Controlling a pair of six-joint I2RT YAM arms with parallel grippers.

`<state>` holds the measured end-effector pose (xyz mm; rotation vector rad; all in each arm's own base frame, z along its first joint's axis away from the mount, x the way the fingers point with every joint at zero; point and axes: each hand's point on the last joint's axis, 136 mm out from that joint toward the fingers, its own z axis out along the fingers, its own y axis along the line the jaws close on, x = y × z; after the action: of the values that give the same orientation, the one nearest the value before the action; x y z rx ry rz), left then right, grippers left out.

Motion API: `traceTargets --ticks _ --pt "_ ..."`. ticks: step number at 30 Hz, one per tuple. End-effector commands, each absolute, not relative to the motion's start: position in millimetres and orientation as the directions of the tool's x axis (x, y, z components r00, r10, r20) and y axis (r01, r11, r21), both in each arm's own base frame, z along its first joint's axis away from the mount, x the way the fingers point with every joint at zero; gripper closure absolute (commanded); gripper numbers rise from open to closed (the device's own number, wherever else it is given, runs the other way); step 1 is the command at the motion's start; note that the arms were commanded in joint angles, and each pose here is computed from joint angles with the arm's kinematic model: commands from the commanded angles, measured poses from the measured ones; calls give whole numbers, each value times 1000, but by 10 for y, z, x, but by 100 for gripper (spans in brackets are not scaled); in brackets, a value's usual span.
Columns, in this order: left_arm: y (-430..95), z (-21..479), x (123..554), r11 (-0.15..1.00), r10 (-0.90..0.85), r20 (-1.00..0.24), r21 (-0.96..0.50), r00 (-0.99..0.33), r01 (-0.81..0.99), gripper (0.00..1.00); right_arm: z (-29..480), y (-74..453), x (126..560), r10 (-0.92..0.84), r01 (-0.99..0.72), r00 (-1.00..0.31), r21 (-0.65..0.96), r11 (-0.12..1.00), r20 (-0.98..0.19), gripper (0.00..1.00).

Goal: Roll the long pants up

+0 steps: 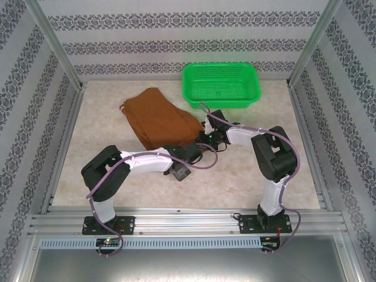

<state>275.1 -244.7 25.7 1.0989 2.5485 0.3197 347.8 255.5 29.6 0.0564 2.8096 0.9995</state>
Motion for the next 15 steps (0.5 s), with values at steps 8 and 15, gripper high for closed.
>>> traceTargets --ticks 8,15 --pt "-1959 -93 3179 741 621 -106 402 -776 538 30 184 2478 3439 109 22 -989 617 787 -105 100" --pt "-1807 12 3412 707 597 -121 547 -793 448 24 201 2485 3445 115 25 -988 620 784 -105 100"
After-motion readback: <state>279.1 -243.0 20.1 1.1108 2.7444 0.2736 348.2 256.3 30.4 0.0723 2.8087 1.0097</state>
